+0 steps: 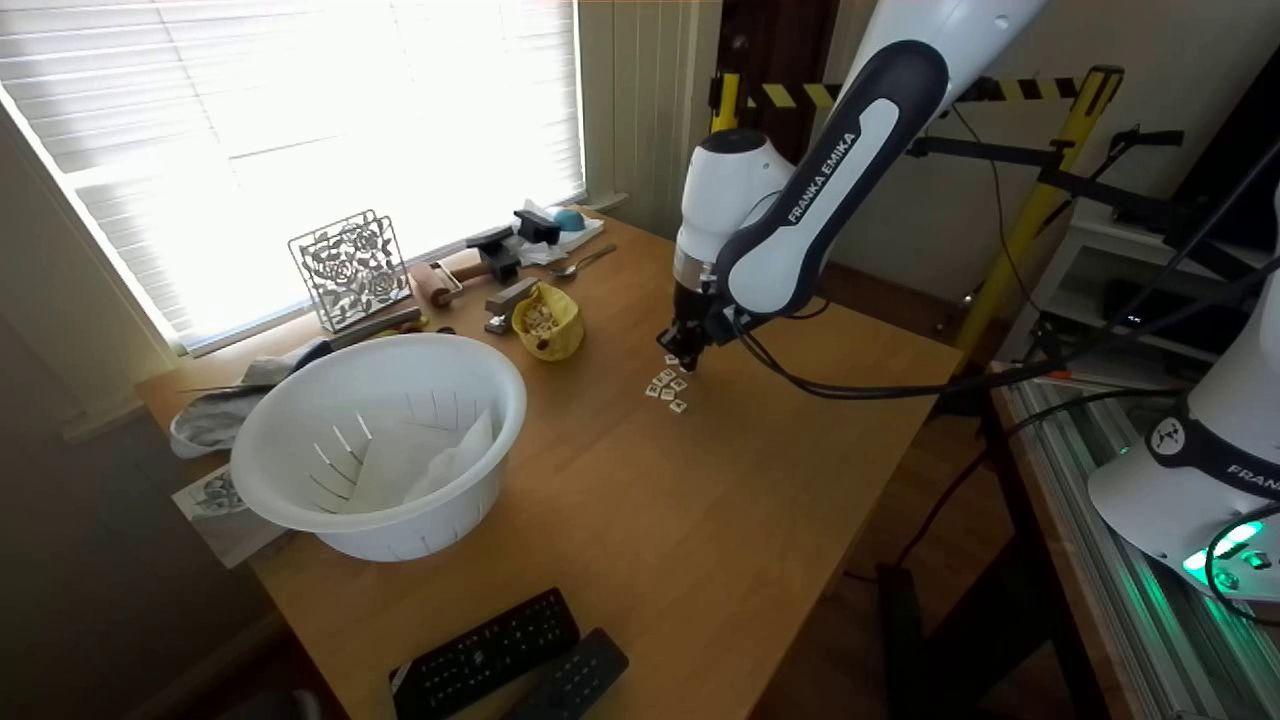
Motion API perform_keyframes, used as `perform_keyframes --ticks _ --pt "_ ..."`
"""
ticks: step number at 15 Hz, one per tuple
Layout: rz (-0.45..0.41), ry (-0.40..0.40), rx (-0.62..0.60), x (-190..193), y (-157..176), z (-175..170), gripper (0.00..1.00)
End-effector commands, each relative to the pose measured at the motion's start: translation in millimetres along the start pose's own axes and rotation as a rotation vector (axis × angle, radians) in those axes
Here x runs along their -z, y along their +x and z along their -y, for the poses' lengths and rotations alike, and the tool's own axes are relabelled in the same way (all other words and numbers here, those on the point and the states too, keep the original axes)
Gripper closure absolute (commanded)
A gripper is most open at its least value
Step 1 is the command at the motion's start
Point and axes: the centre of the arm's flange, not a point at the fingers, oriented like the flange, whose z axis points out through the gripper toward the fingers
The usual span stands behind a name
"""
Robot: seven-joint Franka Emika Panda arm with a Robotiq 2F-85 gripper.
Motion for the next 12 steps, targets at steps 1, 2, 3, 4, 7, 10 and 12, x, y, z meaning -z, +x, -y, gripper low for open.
perform_keyframes --ticks 1,2,3,4,7,10,12 --pt "0.005 -0.011 -0.079 -17.6 0.0 6.2 1.0" --pt "0.004 -0.012 -0.091 -17.6 0.2 6.1 1.0" --pt "0.004 -0.011 -0.103 -17.7 0.1 6.0 1.0" --pt "0.006 -0.01 -0.112 -18.2 0.1 6.1 1.0" --pt "0.004 -0.011 -0.139 -19.3 -0.6 7.5 1.0" --pt "0.004 -0.005 -0.174 -20.2 0.6 7.6 1.0" --pt "0.004 -0.003 -0.19 -20.3 1.8 8.9 1.0"
